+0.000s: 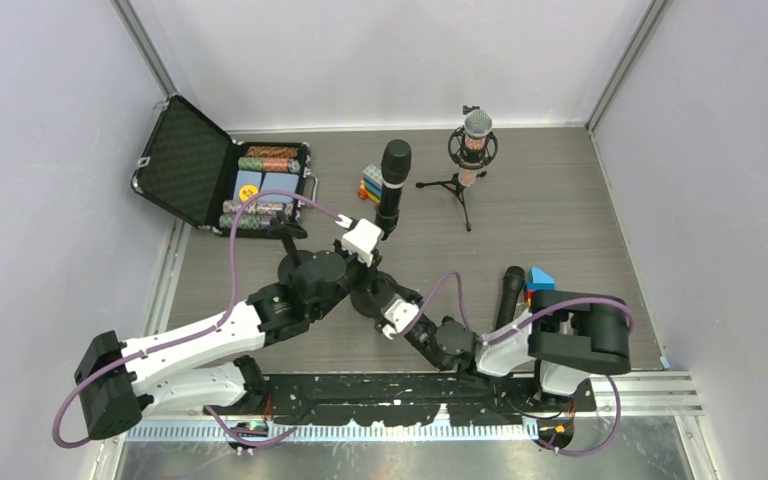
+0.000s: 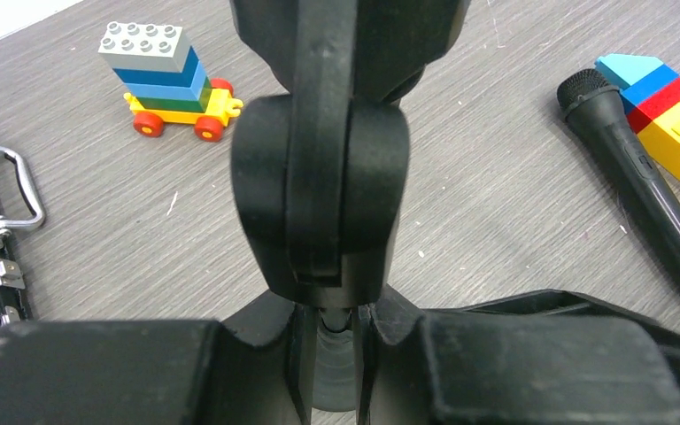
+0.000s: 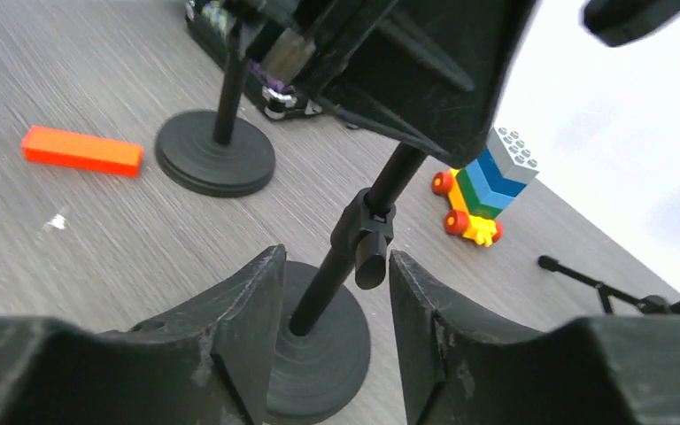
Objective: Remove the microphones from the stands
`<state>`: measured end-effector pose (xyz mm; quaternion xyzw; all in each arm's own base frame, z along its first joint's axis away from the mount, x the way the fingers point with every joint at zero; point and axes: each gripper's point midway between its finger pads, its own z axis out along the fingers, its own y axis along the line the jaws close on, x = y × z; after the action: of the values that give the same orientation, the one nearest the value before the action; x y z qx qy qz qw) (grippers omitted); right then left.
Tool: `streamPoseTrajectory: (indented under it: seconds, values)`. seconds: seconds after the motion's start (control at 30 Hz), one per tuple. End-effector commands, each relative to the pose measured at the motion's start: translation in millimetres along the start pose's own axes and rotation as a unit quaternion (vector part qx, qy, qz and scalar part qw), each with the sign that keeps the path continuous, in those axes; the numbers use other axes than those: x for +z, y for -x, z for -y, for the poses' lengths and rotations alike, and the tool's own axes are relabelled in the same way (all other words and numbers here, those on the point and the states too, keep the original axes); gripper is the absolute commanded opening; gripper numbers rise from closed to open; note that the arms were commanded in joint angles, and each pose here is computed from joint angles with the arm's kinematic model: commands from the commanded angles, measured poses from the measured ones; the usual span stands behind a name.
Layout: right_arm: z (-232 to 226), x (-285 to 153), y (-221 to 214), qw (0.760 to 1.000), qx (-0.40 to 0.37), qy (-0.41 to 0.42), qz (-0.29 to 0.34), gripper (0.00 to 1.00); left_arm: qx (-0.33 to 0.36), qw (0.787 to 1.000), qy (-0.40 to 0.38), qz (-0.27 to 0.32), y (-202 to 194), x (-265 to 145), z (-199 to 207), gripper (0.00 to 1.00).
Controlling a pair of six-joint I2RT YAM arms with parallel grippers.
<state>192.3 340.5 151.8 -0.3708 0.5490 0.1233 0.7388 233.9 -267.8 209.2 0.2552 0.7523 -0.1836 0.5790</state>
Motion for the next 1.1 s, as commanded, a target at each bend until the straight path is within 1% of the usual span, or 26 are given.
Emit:
streamPoseTrajectory:
  seconds: [0.0,0.03,0.07,0.1,0.17,0.27,0.3,0.33,0.37,0.4,0.43,0.47,0.5,0.53,0.63,0.67,0.7,0.77,0.8,0.83,0.87,0.93,0.97,1.0,1.03,1.07]
  values:
    - [20,-9,33,0.988,0.146,-0.044,0.032,0.55,-0.015,1.000,0.005,0.016,6,-3,-1,0.00]
    - [25,-10,36,0.979,0.192,-0.061,0.033,0.59,-0.016,1.000,0.006,0.017,6,-3,-2,0.00]
    - [44,-14,39,0.967,0.228,-0.108,0.032,0.60,-0.018,1.000,0.007,0.018,7,-3,-2,0.00]
    - [51,-17,39,0.951,0.278,-0.132,0.034,0.61,-0.019,1.000,0.009,0.019,7,-3,-2,0.00]
    - [75,-26,37,0.917,0.345,-0.197,0.035,0.61,-0.023,0.999,0.010,0.022,9,-3,-2,0.00]
    - [90,-34,46,0.883,0.413,-0.216,0.060,0.60,-0.024,0.999,0.009,0.023,10,-3,-2,0.00]
    - [96,-37,44,0.875,0.422,-0.231,0.061,0.59,-0.022,0.999,0.011,0.022,9,-3,-3,0.00]
    - [105,-40,46,0.860,0.441,-0.246,0.069,0.59,-0.019,1.000,0.012,0.021,9,-3,-3,0.00]
    - [116,-46,37,0.841,0.452,-0.291,0.061,0.58,-0.017,1.000,0.013,0.020,8,-3,-4,0.00]
    - [124,-51,35,0.818,0.475,-0.318,0.064,0.56,-0.016,1.000,0.014,0.020,8,-4,-5,0.00]
    - [134,-60,25,0.791,0.488,-0.364,0.059,0.55,-0.017,1.000,0.014,0.020,8,-4,-5,0.00]
    - [138,-63,25,0.759,0.526,-0.376,0.075,0.52,-0.017,1.000,0.014,0.021,9,-4,-4,0.00]
    - [142,-70,20,0.737,0.547,-0.389,0.083,0.50,-0.017,1.000,0.013,0.021,9,-4,-4,0.00]
    - [142,-71,21,0.698,0.595,-0.384,0.107,0.47,-0.017,1.000,0.013,0.020,9,-3,-4,0.00]
    - [139,-69,30,0.653,0.659,-0.349,0.134,0.42,-0.017,1.000,0.011,0.018,10,-3,-3,0.00]
    - [134,-64,30,0.637,0.676,-0.345,0.132,0.40,-0.016,1.000,0.012,0.018,10,-3,-3,0.00]
    - [136,-63,36,0.616,0.696,-0.342,0.140,0.40,-0.017,1.000,0.012,0.019,10,-3,-3,0.00]
    - [121,-59,20,0.579,0.728,-0.351,0.108,0.40,-0.017,1.000,0.013,0.019,11,-3,-4,0.00]
    - [122,-53,33,0.549,0.753,-0.345,0.109,0.40,-0.017,1.000,0.013,0.019,11,-3,-4,0.00]
    - [119,-60,21,0.533,0.762,-0.358,0.091,0.42,-0.016,1.000,0.014,0.018,11,-4,-4,0.00]
    - [120,-57,30,0.519,0.773,-0.355,0.086,0.43,-0.016,1.000,0.014,0.018,10,-4,-4,0.00]
    - [120,-59,33,0.501,0.788,-0.349,0.078,0.48,-0.018,1.000,0.015,0.019,10,-4,-5,0.00]
    - [119,-60,33,0.482,0.801,-0.345,0.080,0.50,-0.018,1.000,0.016,0.020,10,-5,-5,0.00]
    - [116,-60,32,0.470,0.812,-0.339,0.073,0.51,-0.018,0.999,0.017,0.020,10,-5,-6,0.00]
    - [114,-60,30,0.441,0.828,-0.338,0.075,0.52,-0.018,0.999,0.017,0.020,10,-5,-6,0.00]
    - [107,-58,29,0.428,0.838,-0.334,0.062,0.52,-0.018,0.999,0.018,0.020,10,-5,-6,0.00]
